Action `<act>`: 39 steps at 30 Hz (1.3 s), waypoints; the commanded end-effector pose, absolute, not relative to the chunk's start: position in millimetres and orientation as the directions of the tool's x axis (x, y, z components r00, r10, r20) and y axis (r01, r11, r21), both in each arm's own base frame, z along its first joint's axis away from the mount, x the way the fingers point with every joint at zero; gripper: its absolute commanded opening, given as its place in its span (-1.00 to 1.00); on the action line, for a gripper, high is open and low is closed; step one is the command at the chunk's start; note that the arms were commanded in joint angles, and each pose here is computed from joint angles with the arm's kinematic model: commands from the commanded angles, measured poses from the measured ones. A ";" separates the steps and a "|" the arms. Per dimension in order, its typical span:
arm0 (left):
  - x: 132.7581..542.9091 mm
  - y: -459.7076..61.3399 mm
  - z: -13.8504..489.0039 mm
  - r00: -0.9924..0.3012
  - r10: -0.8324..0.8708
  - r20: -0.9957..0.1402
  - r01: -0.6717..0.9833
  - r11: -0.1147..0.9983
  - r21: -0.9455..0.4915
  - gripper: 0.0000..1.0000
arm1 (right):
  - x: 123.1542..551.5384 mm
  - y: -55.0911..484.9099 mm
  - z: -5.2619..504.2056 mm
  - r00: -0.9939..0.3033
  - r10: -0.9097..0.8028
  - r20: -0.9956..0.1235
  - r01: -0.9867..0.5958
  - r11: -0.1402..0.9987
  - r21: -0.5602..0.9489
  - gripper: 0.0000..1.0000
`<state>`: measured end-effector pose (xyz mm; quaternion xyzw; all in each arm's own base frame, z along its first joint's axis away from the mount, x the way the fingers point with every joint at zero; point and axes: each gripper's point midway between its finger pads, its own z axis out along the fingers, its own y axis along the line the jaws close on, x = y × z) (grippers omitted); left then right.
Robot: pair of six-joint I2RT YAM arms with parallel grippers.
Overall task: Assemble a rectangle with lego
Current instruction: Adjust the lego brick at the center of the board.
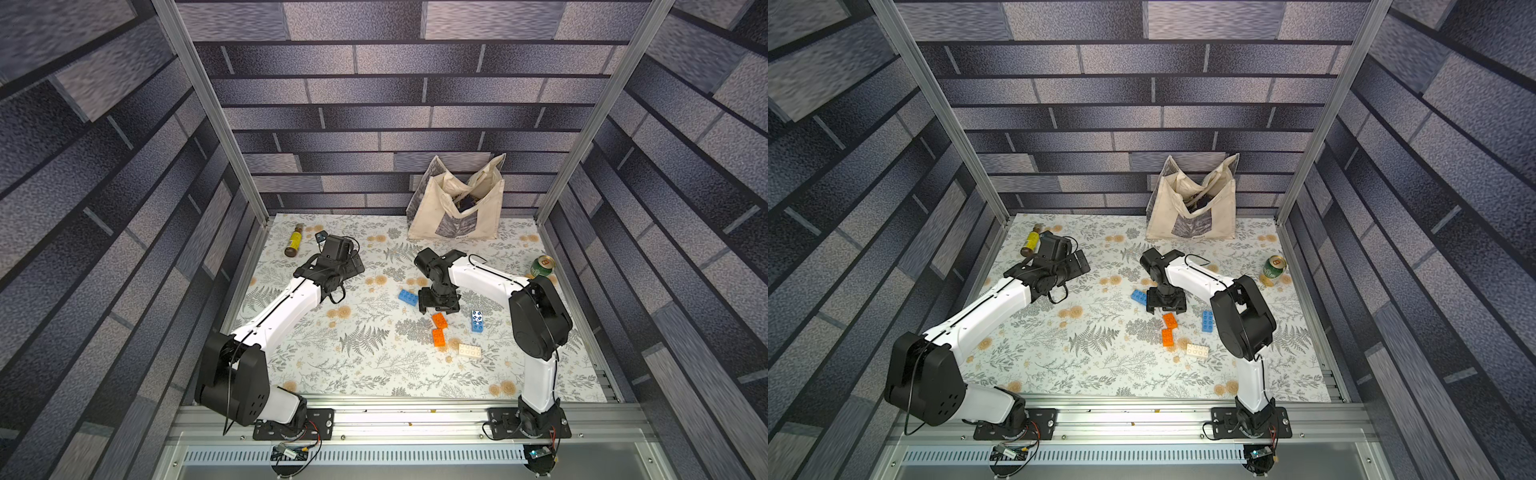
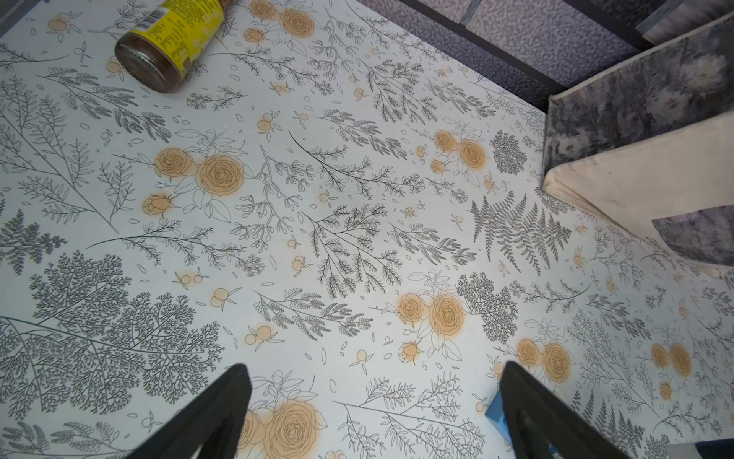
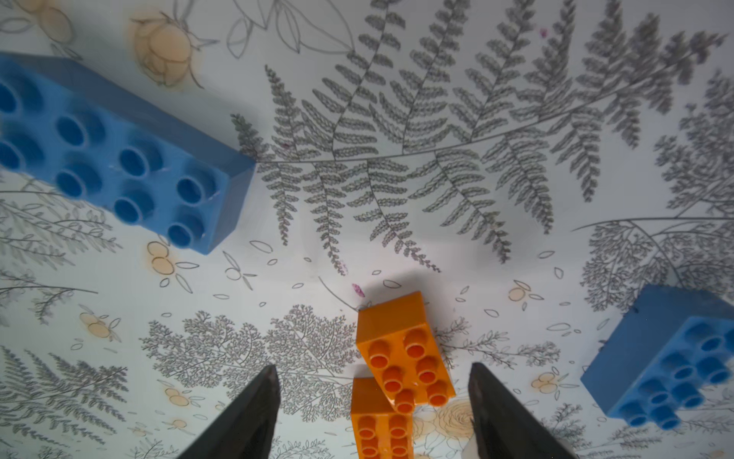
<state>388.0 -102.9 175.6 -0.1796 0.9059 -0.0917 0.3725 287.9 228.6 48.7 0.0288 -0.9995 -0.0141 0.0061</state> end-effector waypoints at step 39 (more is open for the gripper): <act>380.9 -89.6 172.2 -0.650 -0.442 -0.618 -0.303 0.897 -0.322 1.00 | 264.6 220.1 22.2 -0.990 -0.094 0.104 -0.097 0.995 -0.029 -0.27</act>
